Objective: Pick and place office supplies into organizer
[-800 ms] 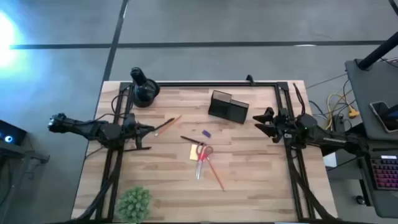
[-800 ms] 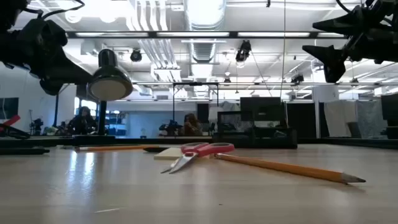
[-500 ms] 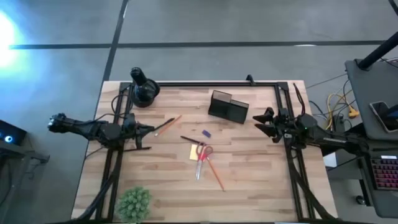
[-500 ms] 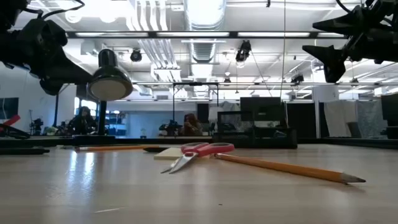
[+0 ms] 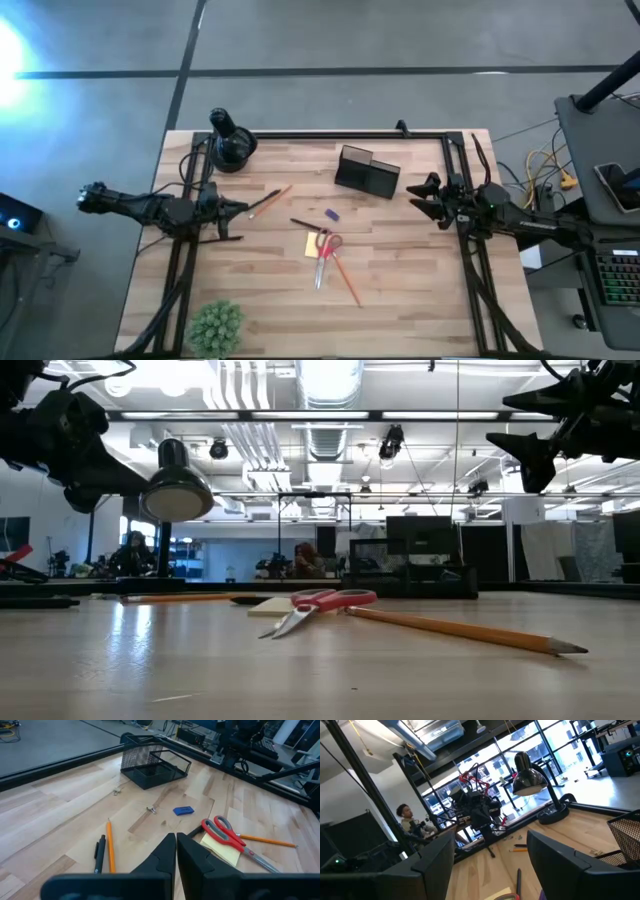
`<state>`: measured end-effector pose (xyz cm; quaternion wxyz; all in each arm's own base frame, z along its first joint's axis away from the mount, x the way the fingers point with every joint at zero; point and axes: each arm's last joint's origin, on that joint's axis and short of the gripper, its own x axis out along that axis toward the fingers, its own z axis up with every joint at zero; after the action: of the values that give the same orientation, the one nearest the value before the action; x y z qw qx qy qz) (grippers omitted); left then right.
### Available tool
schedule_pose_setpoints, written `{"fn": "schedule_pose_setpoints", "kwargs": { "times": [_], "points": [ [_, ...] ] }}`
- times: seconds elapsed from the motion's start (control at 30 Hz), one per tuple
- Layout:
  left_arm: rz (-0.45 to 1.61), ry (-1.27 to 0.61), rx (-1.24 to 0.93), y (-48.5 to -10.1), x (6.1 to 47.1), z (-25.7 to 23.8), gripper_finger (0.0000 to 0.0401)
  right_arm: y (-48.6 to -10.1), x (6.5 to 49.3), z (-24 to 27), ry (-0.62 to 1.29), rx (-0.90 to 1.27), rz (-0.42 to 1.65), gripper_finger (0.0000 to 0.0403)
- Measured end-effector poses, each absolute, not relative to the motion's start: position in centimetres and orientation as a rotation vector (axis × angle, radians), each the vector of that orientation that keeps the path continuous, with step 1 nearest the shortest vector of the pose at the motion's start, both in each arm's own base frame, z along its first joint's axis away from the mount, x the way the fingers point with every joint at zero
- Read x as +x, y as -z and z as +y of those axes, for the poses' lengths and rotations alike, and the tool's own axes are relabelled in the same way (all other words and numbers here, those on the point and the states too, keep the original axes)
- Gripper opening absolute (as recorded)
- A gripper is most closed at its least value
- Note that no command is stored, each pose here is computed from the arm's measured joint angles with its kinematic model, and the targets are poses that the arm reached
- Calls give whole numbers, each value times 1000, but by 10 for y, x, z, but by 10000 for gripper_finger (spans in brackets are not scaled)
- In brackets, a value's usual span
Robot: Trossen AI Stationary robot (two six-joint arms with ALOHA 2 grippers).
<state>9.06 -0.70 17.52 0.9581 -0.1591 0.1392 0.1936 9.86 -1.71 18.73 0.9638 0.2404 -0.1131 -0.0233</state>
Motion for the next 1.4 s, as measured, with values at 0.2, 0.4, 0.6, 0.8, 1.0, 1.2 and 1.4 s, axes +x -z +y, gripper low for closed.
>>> {"fn": "schedule_pose_setpoints", "kwargs": {
  "times": [0.2, 0.4, 0.6, 0.8, 1.0, 1.2, 1.4],
  "points": [
    [282, -393, -322, -175, 91, -7, 0, -187, 99, -17, 47, 487, -229, 238],
    [282, -392, -323, -175, 91, -7, 0, -187, 99, -17, 47, 487, -229, 238],
    [282, -392, -322, -175, 91, -7, 0, -187, 99, -17, 47, 487, -229, 238],
    [282, -393, -323, -175, 91, -7, 0, -192, 98, -17, 38, 482, -273, 238],
    [282, -392, -323, -175, 91, -7, 0, -197, 96, -18, 19, 730, -346, 238],
    [166, -378, -446, -185, 94, -8, 0, -214, 89, -23, 142, 746, -614, 238],
    [-211, -292, -635, -223, 97, -8, 0, -226, 78, -26, 256, 752, -830, 238]
  ]
}}
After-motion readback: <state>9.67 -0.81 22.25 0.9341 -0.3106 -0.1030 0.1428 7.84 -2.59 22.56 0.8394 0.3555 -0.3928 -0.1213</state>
